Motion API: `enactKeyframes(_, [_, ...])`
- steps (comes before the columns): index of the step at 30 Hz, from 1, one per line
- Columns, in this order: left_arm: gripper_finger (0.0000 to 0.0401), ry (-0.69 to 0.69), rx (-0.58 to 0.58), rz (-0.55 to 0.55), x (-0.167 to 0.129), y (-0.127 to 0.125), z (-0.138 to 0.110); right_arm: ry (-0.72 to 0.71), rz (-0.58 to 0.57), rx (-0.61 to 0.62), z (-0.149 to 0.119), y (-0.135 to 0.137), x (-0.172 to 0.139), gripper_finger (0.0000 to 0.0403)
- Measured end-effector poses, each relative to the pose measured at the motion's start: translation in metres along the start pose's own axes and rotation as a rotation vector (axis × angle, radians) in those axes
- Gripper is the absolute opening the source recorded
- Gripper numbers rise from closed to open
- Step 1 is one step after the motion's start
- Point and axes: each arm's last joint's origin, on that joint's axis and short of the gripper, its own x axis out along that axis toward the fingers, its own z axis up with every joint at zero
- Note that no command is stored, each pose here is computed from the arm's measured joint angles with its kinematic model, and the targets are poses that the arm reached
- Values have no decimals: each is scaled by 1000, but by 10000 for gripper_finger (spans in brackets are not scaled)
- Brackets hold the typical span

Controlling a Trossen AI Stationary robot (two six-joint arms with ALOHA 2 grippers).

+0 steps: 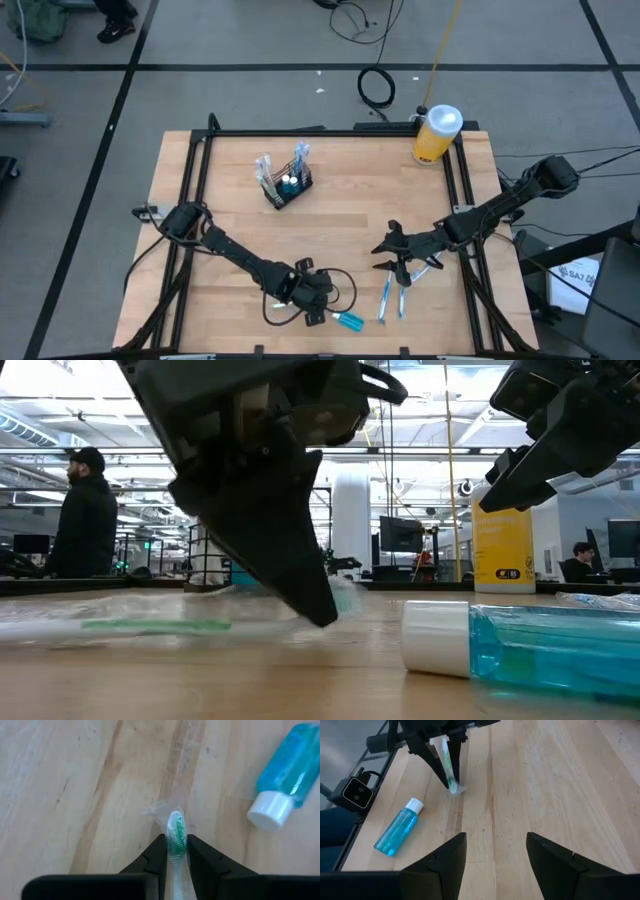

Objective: Pick & Place toothbrushing station
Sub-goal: Put the green toothbrush into the black wire organizer

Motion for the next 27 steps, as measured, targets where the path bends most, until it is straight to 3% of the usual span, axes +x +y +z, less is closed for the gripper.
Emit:
enactKeyframes(5, [60, -30, -6, -25, -20, 0, 10, -4, 2, 0, 1, 0, 0, 199])
enactKeyframes(11, [59, -76, -4, 24, -60, 7, 23, -14, 7, 2, 2, 1, 0, 199])
enactKeyframes(15, [59, -166, -5, 99, -108, 16, 33, -20, 10, 4, 2, 1, 0, 199])
enactKeyframes(20, [59, -409, 16, 219, -181, 25, 42, -33, 16, -20, 3, 2, 0, 199])
enactKeyframes(27, [58, -658, 104, 410, -255, 30, 34, -35, 15, -22, 4, 2, 0, 199])
